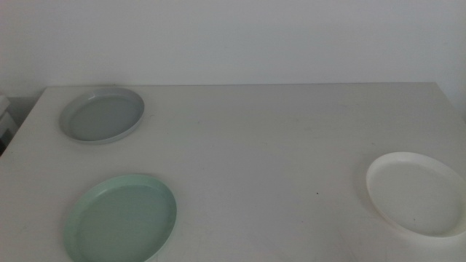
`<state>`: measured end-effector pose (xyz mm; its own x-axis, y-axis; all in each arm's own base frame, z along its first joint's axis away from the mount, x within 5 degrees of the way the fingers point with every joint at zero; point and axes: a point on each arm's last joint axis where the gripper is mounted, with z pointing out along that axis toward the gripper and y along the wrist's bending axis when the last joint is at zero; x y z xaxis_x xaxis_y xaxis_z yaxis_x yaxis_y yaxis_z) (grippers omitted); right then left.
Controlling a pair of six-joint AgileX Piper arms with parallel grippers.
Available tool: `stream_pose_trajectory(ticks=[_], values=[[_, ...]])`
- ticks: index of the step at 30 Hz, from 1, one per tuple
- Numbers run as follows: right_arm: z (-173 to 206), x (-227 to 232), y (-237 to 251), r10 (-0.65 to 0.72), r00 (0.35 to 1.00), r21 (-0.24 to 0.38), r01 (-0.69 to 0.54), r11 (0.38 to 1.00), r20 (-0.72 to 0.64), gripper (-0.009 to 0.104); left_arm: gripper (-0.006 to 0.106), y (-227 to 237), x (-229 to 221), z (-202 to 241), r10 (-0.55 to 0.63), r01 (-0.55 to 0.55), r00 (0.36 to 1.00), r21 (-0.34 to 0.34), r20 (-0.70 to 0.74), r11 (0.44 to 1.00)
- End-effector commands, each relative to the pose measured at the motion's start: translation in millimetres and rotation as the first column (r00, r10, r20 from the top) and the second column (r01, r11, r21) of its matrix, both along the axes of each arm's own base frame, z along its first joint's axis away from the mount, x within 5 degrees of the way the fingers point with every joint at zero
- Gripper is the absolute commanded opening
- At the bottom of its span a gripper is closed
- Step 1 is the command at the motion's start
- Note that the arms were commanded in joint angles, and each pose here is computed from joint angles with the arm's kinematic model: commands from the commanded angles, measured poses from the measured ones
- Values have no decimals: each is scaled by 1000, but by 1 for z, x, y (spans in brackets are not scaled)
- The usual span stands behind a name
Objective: Stack the three bowls on top of each other.
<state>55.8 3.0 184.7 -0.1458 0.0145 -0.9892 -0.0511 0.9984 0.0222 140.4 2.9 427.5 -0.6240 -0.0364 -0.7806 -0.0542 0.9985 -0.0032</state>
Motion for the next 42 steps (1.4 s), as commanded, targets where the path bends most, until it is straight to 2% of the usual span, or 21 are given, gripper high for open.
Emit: stream_pose_trajectory(ticks=[1, 8, 17, 24, 30, 40, 42], values=[[11, -1, 0, 0, 994, -9, 1, 1000, 114, 63, 105, -1, 13, 7, 3, -3, 1000, -19, 6, 1000], [11, -1, 0, 0, 994, -9, 1, 1000, 114, 63, 105, -2, 51, -15, 2, -5, 993, -19, -118, 1000], [11, -1, 0, 0, 994, -9, 1, 1000, 114, 63, 105, -5, 104, -58, -12, -4, 951, -50, -310, 999], [11, -1, 0, 0, 994, -9, 1, 1000, 114, 63, 105, -9, 134, -94, -109, 101, 889, -43, -444, 994], [11, -1, 0, 0, 994, -9, 1, 1000, 114, 63, 105, -10, 152, -127, -108, 91, 838, -57, -534, 994], [11, -1, 0, 0, 994, -9, 1, 1000, 114, 63, 105, -13, 157, -197, -111, 63, 816, -103, -568, 993], [11, -1, 0, 0, 994, -9, 1, 1000, 114, 63, 105, -13, 159, -216, -111, 54, 792, -112, -601, 992]])
